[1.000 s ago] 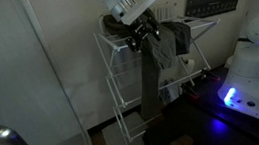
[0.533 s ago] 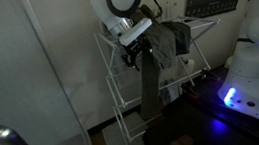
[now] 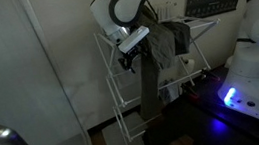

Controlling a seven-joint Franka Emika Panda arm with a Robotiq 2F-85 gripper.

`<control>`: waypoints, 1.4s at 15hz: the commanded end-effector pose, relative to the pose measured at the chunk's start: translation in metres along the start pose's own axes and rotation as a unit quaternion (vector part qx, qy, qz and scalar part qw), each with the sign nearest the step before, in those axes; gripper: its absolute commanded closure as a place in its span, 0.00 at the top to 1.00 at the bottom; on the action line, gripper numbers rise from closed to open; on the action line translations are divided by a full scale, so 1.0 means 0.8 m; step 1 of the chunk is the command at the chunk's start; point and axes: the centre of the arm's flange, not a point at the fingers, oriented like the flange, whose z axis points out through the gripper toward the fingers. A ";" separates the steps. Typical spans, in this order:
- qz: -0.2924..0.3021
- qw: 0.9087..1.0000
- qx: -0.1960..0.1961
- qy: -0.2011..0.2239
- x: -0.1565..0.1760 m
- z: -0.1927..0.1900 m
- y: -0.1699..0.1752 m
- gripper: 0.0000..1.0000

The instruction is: Fold the pants

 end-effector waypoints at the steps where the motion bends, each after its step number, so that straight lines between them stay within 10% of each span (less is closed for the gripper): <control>1: 0.025 0.998 -0.048 0.019 0.002 -0.002 0.004 1.00; 9: 0.017 0.988 -0.148 0.051 -0.046 0.001 -0.004 1.00; 21: 0.006 0.944 -0.275 0.180 -0.081 0.019 -0.006 1.00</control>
